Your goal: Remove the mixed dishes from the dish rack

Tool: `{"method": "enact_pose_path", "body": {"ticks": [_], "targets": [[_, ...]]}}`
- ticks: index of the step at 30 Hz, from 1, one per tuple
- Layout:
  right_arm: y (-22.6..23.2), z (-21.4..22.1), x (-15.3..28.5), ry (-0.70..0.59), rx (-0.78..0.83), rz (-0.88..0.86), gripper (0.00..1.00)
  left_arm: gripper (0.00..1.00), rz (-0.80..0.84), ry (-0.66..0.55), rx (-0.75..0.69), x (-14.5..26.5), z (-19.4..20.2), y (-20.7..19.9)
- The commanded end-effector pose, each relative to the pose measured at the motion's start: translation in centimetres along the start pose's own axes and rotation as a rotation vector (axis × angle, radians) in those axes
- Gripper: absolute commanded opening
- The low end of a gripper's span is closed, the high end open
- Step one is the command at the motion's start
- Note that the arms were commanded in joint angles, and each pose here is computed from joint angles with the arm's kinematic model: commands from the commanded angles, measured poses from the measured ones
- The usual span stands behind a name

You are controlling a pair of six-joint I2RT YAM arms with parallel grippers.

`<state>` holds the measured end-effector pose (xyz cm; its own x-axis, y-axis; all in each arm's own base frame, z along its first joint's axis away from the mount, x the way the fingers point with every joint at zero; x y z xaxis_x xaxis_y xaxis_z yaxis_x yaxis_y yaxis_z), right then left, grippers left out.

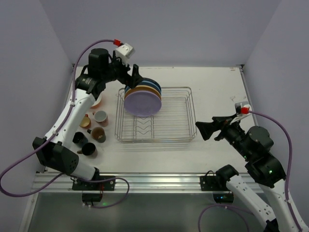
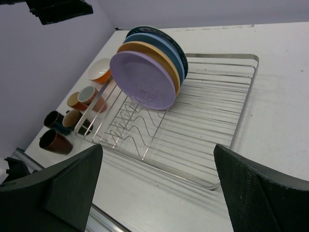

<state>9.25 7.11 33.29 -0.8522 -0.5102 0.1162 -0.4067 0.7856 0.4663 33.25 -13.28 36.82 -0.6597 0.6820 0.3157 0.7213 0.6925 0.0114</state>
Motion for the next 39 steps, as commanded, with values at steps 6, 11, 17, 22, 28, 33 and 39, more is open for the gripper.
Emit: {"method": "enact_pose_path", "body": {"ticks": [6,11,17,22,28,33,39], "targets": [[0.2,-0.8,0.8,0.003,0.057,-0.003,0.99,0.91,0.100,0.138,-0.131,-1.1,3.6,-3.3],[0.5,-0.7,1.1,0.017,0.055,-0.032,0.99,0.89,0.166,0.170,-0.102,-2.4,4.0,-3.3],[0.4,-0.3,1.5,0.020,0.064,-0.042,0.99,0.85,0.162,0.274,-0.063,-3.8,5.7,-2.8],[0.6,-0.6,1.7,0.024,0.072,-0.058,0.99,0.86,0.128,0.300,-0.077,-3.9,6.2,-2.8],[1.0,-0.5,1.7,0.039,0.078,-0.105,0.99,0.86,0.114,0.318,-0.070,-4.8,6.8,-2.4],[1.0,-0.6,1.5,0.038,0.083,-0.109,0.99,0.87,0.115,0.351,-0.089,-5.2,7.5,-2.2],[1.2,-0.4,1.2,0.064,0.081,-0.139,0.99,0.86,0.134,0.370,-0.139,-5.9,7.7,-1.7]]}}
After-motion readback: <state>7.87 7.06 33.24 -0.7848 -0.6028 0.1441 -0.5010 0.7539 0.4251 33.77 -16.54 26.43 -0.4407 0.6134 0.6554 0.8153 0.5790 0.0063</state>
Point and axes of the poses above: each gripper's point midway between its finger pads, its own x axis back along the fingers, its own y axis along the line the jaws close on, z = x × y, the point moved 10 cm from there along x, back along the fingers, and after that the axes turned 5 degrees about -x, right-handed, at the moved point
